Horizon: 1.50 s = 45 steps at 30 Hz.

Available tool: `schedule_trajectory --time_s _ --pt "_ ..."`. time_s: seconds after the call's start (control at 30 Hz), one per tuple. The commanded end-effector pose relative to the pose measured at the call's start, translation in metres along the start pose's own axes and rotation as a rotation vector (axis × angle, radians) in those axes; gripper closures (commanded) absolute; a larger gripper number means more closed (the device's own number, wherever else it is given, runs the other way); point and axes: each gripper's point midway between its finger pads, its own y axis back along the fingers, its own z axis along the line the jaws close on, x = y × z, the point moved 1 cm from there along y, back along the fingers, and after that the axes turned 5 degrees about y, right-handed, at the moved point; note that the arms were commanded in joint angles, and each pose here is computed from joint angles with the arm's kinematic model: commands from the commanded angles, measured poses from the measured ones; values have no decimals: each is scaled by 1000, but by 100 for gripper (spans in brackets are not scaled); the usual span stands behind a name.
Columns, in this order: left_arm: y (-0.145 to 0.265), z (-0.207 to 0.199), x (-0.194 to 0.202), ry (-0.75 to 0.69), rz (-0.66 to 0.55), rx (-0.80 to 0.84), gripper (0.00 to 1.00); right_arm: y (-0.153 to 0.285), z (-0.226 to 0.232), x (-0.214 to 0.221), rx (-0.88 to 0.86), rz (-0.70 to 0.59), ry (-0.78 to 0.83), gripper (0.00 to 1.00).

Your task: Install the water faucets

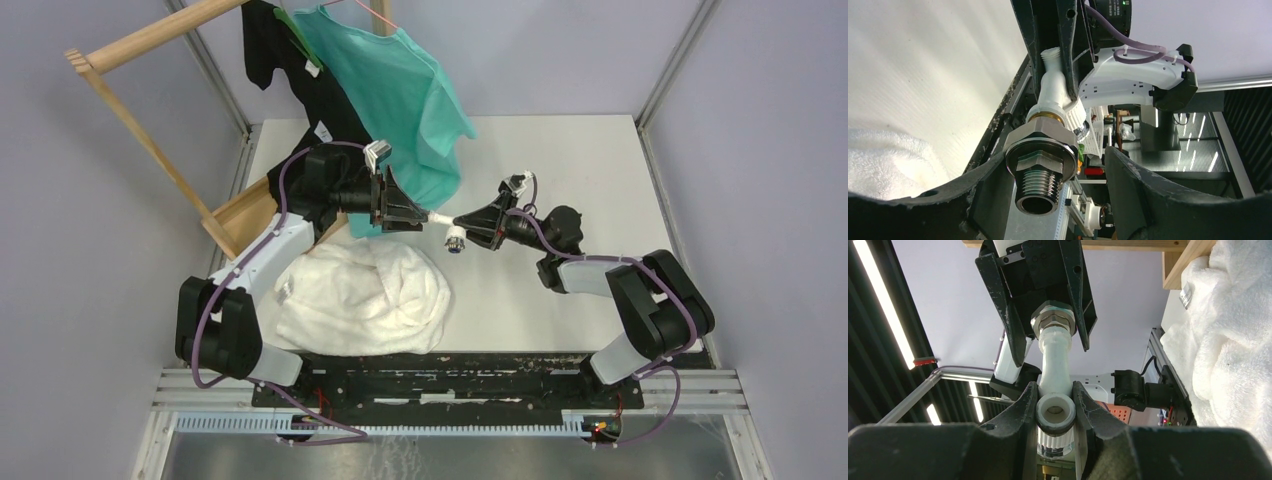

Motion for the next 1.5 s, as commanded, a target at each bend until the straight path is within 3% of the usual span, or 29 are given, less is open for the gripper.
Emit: schedule_trajectory --time_s 0.0,0.27,0.37,0.53,0.67,0.8,0.83,0.93,1.0,1.47 --pt "9 -29 3 -121 14 74 30 3 13 -10 -38 -35 77 99" --pt "7 -31 -3 -120 -12 74 28 -1 29 -8 -80 16 114 99" --pt "7 -33 -5 -116 -18 84 33 -1 34 -4 -91 49 123 99" --pt "6 -32 -5 -111 -13 89 50 0 34 1 -92 83 126 99" --pt "6 -32 -6 -109 -15 92 78 0 32 1 -89 79 126 99" --pt "6 -33 -6 -111 -18 92 89 0 31 1 -88 79 129 99" --pt "6 -32 -6 -111 -21 90 87 0 31 2 -86 79 127 99" --pt "6 -32 -6 -103 -14 93 55 0 31 3 -79 86 125 99" --pt "6 -34 -5 -111 -13 97 45 0 30 5 -66 97 129 99" --pt "5 -30 -7 -101 -22 87 33 0 37 10 -79 123 159 99"
